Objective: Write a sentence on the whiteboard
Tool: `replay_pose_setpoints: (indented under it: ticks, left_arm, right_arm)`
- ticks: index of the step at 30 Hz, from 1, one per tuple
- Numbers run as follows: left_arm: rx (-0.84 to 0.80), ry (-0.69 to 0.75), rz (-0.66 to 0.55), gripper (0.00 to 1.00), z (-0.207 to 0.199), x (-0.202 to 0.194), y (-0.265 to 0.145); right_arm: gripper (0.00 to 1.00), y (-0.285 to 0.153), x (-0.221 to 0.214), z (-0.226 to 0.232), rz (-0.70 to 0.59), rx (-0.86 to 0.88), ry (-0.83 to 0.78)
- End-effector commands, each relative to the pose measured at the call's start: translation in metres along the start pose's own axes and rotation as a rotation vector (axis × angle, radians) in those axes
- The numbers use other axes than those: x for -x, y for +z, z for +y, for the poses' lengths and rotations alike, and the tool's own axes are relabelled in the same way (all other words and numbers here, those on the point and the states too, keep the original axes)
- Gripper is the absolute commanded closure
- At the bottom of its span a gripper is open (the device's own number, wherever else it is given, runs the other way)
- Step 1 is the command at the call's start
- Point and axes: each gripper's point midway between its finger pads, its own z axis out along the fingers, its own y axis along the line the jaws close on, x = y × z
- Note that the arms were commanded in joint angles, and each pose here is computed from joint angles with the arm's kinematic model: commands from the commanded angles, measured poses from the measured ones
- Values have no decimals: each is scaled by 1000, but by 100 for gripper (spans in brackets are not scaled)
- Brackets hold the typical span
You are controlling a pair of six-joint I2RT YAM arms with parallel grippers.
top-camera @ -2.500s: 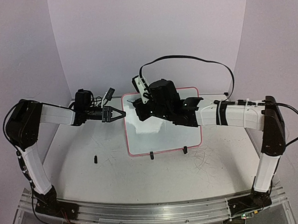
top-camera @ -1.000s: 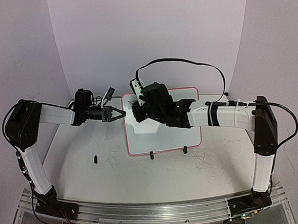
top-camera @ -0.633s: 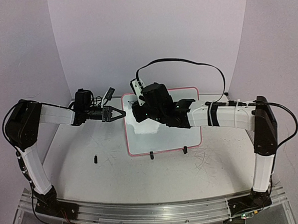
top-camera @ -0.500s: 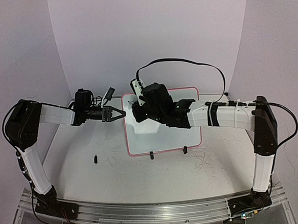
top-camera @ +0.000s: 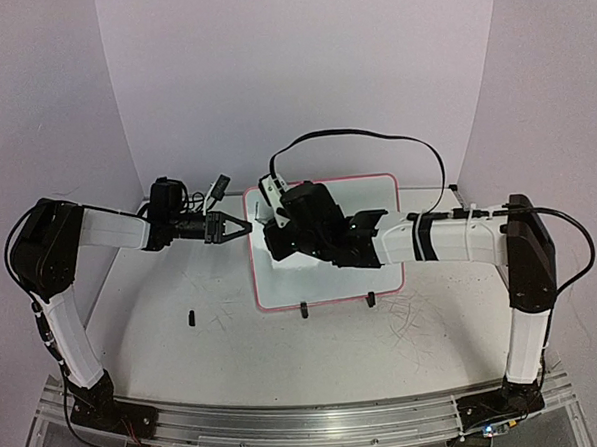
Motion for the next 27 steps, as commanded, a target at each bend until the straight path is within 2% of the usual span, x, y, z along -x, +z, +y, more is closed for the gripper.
replay_pose_setpoints:
  ticks: [1, 10, 17, 27]
  left_arm:
    - [-39, 102, -28, 100, -24, 18, -4]
    - [-41, 100, -26, 100, -25, 17, -3]
    - [-40, 97, -24, 100, -24, 16, -3]
    - [-30, 109, -27, 100, -23, 16, -4]
  right_arm:
    - [100, -11, -1, -7, 11, -19, 23]
    - [100, -14, 4, -3, -1, -9, 31]
    - [100, -45, 56, -6, -175, 40, 83]
    - [100, -29, 63, -11, -195, -4, 68]
